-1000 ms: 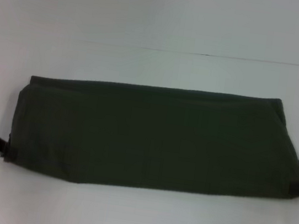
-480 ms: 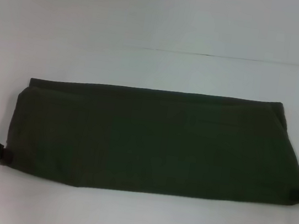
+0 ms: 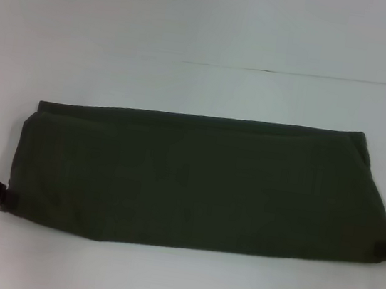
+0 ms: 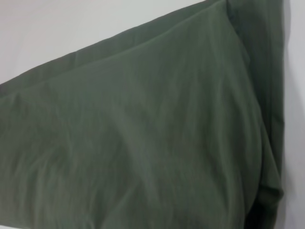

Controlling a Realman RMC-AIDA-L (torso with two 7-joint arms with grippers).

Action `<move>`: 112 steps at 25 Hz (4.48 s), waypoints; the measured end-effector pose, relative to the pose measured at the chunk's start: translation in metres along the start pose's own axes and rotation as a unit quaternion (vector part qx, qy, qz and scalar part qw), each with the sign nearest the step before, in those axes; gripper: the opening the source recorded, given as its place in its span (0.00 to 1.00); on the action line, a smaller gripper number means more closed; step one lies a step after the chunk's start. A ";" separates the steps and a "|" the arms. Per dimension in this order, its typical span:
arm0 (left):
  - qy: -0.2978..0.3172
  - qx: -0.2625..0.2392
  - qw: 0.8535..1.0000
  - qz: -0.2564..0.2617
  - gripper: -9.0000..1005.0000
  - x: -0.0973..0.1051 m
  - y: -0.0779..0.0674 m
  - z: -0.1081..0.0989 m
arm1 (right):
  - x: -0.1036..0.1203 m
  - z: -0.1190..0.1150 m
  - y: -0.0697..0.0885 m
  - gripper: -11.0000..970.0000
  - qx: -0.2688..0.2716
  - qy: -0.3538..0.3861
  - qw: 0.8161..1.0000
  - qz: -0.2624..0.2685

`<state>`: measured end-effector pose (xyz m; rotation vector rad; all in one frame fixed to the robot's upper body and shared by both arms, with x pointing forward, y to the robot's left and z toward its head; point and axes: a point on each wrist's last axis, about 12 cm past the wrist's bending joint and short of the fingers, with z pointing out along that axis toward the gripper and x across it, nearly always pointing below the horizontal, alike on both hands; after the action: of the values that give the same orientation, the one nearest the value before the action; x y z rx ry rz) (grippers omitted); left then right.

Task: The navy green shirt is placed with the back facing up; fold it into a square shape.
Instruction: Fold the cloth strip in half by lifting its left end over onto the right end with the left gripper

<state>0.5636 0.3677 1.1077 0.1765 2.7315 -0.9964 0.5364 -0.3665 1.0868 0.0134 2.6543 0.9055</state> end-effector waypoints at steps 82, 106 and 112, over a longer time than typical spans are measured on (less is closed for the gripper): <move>-0.143 0.092 0.946 -0.276 0.96 0.078 0.044 0.003 | -0.070 -0.023 0.064 0.94 -0.171 -0.073 0.936 -0.298; -0.127 0.079 0.951 -0.269 0.95 0.067 0.039 0.018 | -0.055 -0.029 0.067 0.94 -0.214 -0.086 0.887 -0.400; -0.125 0.084 0.952 -0.266 0.95 0.063 0.035 0.024 | -0.054 -0.029 0.066 0.94 -0.214 -0.088 0.887 -0.399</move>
<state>0.5135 0.3809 1.0528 -0.6499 2.5009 -1.2777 0.5719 -0.3374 1.1648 -0.9690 1.9262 1.0699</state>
